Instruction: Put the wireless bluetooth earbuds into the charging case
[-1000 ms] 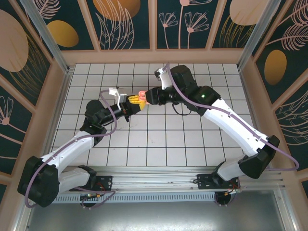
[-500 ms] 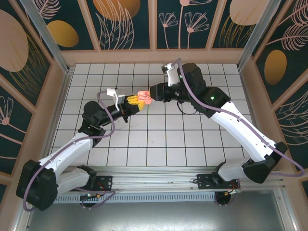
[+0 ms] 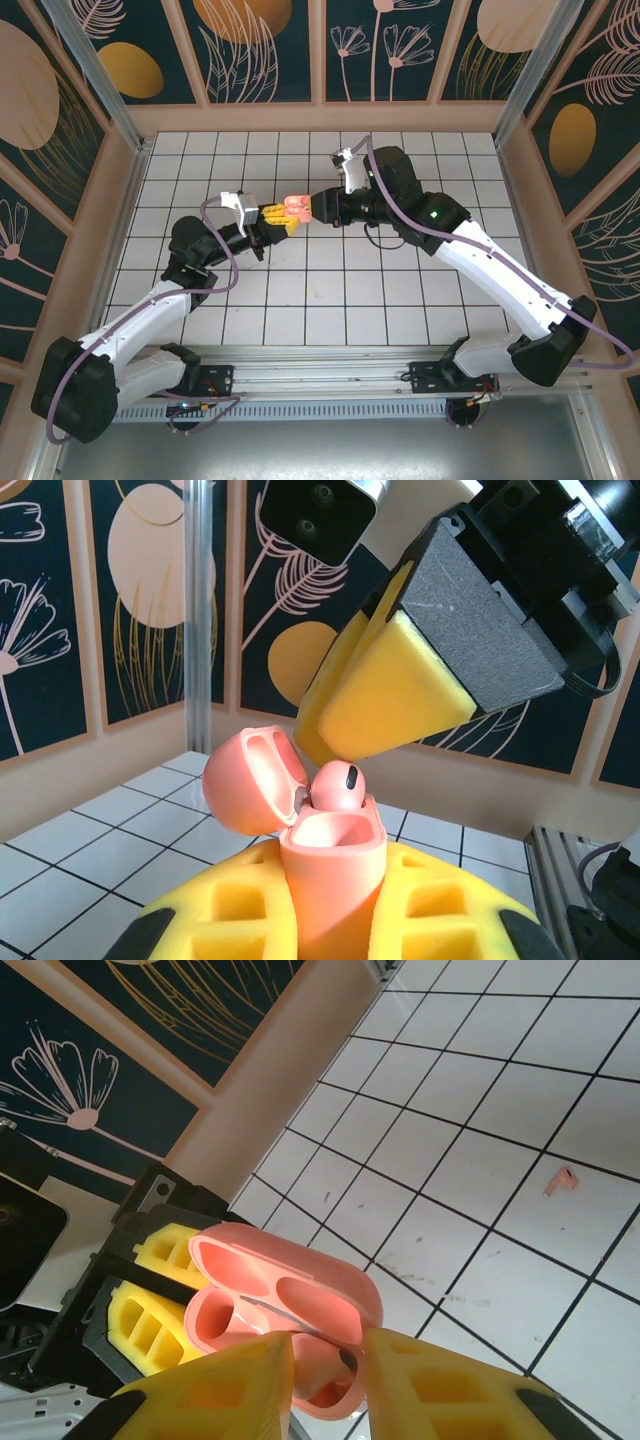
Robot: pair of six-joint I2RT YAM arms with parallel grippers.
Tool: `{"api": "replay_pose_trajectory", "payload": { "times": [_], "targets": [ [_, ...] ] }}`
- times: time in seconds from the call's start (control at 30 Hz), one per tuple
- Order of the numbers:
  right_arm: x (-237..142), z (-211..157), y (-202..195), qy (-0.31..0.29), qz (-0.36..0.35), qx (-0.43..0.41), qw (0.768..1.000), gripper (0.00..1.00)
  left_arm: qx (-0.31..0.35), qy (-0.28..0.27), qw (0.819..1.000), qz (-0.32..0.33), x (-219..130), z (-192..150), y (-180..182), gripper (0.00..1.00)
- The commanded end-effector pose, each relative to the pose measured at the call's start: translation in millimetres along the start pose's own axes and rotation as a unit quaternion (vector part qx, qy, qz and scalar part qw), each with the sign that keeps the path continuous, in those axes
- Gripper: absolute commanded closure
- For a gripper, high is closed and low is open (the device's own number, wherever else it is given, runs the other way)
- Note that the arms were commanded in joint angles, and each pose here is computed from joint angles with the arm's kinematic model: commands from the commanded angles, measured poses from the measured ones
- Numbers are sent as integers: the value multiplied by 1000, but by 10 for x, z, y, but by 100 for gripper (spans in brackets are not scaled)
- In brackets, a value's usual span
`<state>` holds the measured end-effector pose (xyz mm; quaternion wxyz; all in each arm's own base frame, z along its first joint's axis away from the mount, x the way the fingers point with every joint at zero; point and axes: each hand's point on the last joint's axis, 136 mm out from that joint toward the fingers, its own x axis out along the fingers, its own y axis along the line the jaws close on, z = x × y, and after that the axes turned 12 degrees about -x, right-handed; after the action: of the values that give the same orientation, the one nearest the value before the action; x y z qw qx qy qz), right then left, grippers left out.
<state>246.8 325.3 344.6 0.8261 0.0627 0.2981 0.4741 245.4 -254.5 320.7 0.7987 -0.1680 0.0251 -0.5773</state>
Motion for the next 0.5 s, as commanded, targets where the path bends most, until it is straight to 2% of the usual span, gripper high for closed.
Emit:
{"api": "replay_pose_trajectory", "payload": {
  "times": [0.0, 0.2, 0.47],
  "targets": [
    [8, -62, 53, 4, 7, 2, 1000, 77, 46, -24, 998, -24, -27, 166, -176, 100],
    [-48, -43, 29, 5, -7, -5, 1000, 78, 49, -24, 998, -14, -25, 161, -136, 100],
    [-455, 397, -76, -81, -35, 1, 996, 80, 30, -25, 999, 39, -109, 79, 12, 100]
  ]
}}
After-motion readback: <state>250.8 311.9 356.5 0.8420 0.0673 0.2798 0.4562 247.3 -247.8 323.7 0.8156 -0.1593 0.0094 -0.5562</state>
